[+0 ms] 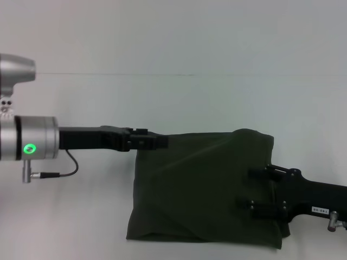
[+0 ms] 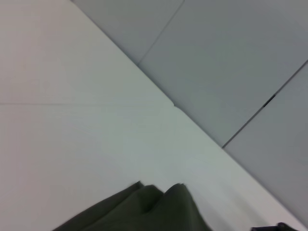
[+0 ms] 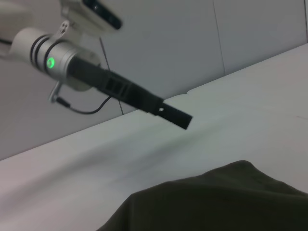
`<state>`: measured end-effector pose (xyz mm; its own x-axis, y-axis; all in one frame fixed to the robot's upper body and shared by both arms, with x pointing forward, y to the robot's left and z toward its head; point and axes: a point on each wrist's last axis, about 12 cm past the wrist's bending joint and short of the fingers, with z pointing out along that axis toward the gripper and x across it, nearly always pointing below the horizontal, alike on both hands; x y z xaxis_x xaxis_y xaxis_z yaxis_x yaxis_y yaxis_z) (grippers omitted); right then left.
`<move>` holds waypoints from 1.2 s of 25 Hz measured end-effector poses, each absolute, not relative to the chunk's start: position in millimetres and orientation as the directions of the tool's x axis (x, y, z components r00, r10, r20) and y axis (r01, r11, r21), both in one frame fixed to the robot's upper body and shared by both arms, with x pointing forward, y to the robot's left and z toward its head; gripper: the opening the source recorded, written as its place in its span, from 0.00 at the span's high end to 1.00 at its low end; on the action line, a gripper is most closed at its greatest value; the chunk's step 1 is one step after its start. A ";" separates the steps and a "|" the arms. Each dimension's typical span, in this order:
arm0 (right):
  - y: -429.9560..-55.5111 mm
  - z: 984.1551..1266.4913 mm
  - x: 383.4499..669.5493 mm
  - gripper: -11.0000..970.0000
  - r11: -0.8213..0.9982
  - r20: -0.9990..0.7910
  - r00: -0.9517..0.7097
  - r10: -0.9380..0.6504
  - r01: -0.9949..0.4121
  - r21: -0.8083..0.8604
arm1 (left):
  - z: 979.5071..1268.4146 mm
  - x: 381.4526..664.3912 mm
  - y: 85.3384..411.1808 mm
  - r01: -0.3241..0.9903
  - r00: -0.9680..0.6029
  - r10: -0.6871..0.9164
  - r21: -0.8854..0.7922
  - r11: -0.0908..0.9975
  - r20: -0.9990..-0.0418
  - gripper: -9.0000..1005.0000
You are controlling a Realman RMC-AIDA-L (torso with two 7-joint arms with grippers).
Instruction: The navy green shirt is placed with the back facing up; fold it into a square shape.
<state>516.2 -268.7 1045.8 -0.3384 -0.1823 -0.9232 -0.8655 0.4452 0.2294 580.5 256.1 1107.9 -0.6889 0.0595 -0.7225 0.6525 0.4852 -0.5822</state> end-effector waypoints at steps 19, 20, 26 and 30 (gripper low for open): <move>-277.0 1040.8 503.7 0.07 0.443 -0.938 -0.283 -0.202 -0.880 0.170 | 1111.6 581.3 235.8 0.857 -0.464 0.358 -0.309 0.412 -0.810 0.07; -277.4 1040.9 503.7 0.07 0.444 -0.938 -0.282 -0.202 -0.880 0.169 | 1110.2 581.3 237.2 0.855 -0.459 0.362 -0.293 0.428 -0.812 0.07; -278.3 1041.3 503.7 0.07 0.446 -0.938 -0.281 -0.201 -0.879 0.168 | 1098.0 587.3 234.7 0.808 -0.481 0.344 -0.256 0.530 -0.807 0.07; -278.4 1041.7 504.1 0.07 0.446 -0.939 -0.280 -0.201 -0.879 0.166 | 1088.1 587.3 226.7 0.801 -0.486 0.362 -0.240 0.548 -0.796 0.07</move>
